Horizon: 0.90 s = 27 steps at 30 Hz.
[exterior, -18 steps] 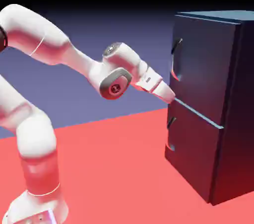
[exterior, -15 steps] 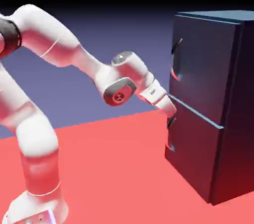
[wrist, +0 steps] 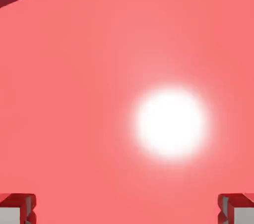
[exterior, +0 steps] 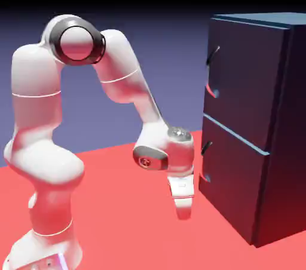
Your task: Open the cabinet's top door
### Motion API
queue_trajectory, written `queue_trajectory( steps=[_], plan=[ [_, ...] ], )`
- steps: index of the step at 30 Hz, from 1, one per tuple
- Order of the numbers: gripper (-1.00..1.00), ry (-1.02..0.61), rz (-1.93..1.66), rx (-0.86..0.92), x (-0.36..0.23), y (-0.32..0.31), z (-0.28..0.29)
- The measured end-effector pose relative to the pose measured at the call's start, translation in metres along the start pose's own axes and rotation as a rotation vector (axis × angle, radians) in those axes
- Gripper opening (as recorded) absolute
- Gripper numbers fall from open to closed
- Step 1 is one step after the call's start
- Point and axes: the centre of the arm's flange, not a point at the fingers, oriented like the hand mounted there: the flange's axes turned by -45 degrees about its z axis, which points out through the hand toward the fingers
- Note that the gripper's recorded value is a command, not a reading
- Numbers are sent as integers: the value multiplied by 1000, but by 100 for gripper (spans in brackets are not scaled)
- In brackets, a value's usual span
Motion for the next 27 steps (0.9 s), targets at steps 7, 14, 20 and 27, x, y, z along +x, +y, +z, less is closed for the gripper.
queue_trajectory(
  steps=[7,14,20,27],
  plan=[
    [0,-35,147,-144,-12,52,31],
    [0,86,248,-275,-6,91,16],
    [0,303,275,-340,14,100,-28],
    [0,649,210,-325,38,67,-105]
  ],
)
